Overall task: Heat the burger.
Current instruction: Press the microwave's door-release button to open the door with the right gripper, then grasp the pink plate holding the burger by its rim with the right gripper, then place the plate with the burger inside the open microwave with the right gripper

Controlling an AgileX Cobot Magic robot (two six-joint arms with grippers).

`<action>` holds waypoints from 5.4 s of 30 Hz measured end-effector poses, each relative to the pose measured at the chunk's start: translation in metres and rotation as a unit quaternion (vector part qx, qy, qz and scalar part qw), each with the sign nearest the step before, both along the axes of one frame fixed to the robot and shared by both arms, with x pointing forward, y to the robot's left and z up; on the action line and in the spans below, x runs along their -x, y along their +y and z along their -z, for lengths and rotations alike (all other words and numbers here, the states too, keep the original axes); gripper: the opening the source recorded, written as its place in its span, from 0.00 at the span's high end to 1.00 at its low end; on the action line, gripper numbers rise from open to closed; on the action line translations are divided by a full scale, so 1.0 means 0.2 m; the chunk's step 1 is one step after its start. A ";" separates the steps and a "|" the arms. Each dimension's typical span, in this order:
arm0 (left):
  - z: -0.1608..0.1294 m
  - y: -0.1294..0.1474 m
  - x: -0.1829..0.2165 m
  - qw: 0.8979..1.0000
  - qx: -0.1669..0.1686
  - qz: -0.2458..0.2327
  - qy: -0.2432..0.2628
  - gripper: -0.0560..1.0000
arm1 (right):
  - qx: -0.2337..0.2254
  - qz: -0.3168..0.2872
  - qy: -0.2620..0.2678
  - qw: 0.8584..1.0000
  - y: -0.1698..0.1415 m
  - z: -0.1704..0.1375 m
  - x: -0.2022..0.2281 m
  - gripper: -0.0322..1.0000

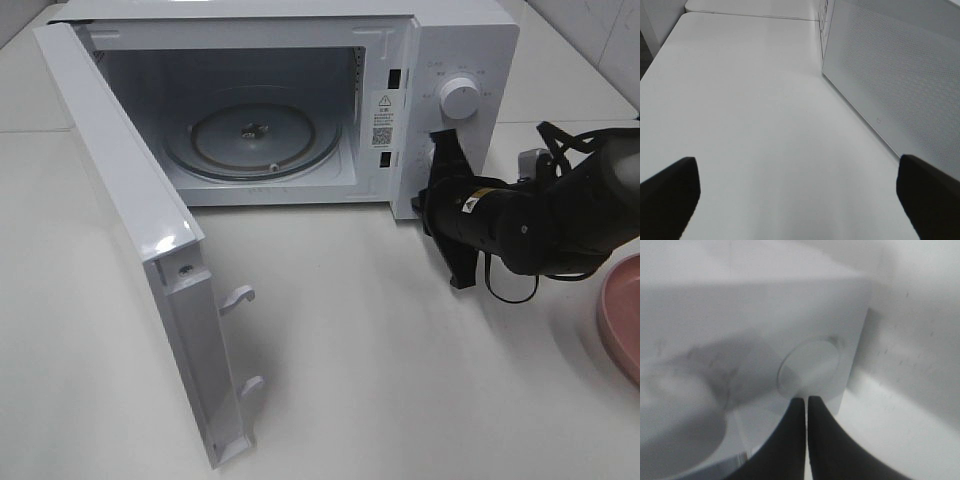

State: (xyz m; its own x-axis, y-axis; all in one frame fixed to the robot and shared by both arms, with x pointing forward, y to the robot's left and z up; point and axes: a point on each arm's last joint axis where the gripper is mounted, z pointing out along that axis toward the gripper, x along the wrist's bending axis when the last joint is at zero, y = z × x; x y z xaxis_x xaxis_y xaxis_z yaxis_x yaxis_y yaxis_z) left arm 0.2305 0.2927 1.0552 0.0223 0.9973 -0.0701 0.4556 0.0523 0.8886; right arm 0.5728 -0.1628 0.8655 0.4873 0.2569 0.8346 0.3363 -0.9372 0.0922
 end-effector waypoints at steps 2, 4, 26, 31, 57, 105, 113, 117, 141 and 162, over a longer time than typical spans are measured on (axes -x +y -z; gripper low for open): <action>0.00 0.00 0.00 1.000 0.000 0.000 0.000 0.01 | 0.003 -0.015 -0.006 1.000 0.02 -0.01 0.00 0.97; 0.00 0.00 0.00 1.000 0.000 0.000 0.000 0.01 | 0.014 -0.044 -0.005 0.999 0.04 -0.06 0.01 0.97; 0.00 0.00 0.00 1.000 0.000 0.000 0.000 0.01 | 0.241 -0.243 0.060 0.938 -0.07 -0.30 0.30 0.96; 0.00 0.00 0.00 1.000 0.000 0.000 0.000 0.01 | 0.349 -0.368 0.052 0.861 -0.09 -0.39 0.38 0.95; 0.00 0.00 0.00 1.000 0.000 0.000 0.000 0.01 | 0.479 -0.506 0.149 0.701 -0.39 -0.64 0.65 0.57; 0.00 0.00 0.00 1.000 0.000 0.000 0.000 0.01 | 0.469 -0.535 0.264 0.651 -0.55 -0.20 0.44 0.09; 0.00 0.00 0.00 1.000 0.000 0.000 0.000 0.01 | 0.468 -0.538 0.275 0.645 -0.56 -0.15 0.43 0.13; 0.00 0.00 0.00 1.000 0.000 0.000 0.000 0.01 | 0.471 -0.537 0.270 0.646 -0.55 -0.15 0.42 0.16; 0.00 0.00 0.00 1.000 -0.001 0.000 0.000 0.01 | 0.488 -0.518 0.291 0.640 -0.58 -0.12 0.41 0.96; 0.00 0.00 0.00 1.000 -0.001 0.000 0.000 0.01 | 0.525 -0.467 0.318 0.637 -0.64 -0.26 0.44 0.96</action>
State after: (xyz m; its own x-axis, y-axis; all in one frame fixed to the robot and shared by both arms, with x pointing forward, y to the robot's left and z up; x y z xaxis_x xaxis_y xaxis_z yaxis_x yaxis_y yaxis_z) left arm 0.2305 0.2927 1.0552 0.0232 0.9974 -0.0683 0.4556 0.0503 0.8888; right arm 0.4839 -0.2909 0.9177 -0.1330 0.9363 -0.3250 0.9839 0.1642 0.0705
